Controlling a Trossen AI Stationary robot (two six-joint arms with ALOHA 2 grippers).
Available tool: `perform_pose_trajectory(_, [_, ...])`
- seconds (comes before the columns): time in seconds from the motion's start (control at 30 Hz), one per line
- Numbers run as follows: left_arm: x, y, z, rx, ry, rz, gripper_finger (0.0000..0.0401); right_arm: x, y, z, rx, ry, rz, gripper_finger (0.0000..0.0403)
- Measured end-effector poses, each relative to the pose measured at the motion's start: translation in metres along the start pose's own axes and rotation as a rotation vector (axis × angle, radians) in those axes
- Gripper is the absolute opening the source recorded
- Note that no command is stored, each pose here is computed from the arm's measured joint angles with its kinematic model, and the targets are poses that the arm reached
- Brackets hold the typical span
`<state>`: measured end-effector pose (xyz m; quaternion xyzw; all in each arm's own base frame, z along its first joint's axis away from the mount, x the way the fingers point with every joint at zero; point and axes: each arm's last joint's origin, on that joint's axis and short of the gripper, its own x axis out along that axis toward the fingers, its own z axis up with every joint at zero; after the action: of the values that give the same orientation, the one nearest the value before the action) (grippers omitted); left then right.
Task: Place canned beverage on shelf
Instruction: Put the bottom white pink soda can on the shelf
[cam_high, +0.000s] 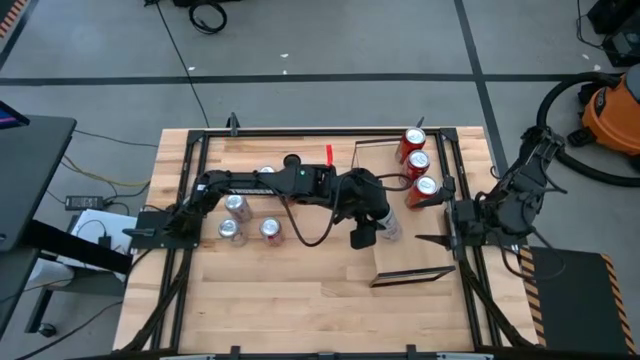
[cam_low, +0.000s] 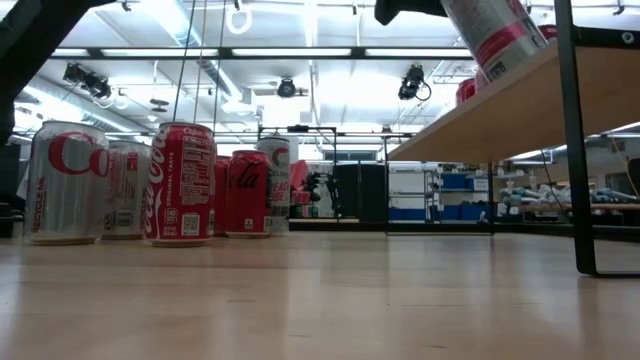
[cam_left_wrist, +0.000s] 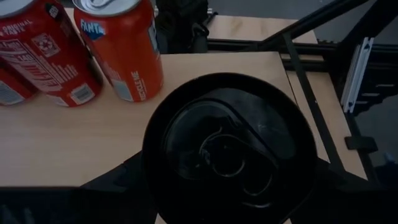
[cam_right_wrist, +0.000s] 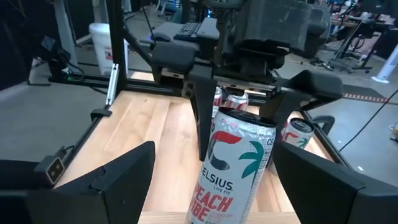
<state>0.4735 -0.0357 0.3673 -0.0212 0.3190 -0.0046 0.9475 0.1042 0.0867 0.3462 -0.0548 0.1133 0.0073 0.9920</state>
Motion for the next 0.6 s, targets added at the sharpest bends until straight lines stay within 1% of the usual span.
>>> perform_pose_trajectory(0.17, [0.0,0.004,-0.001,0.012,0.011,0.01,0.0259,0.001,0.001,0.0,0.027,0.004,-0.001,0.0335])
perform_pose_trajectory(0.3, [0.0,0.005,-0.002,0.024,0.028,0.018,0.0259,0.009,0.007,-0.003,-0.009,0.027,-0.064,0.0335])
perform_pose_trajectory(0.47, [-0.004,0.002,-0.005,0.078,0.064,0.031,0.0259,0.02,0.019,-0.004,-0.021,0.06,-0.082,0.0335])
perform_pose_trajectory(0.6, [-0.004,0.002,-0.005,0.12,0.066,0.045,0.0259,0.028,0.025,-0.012,-0.045,0.114,-0.127,0.0335])
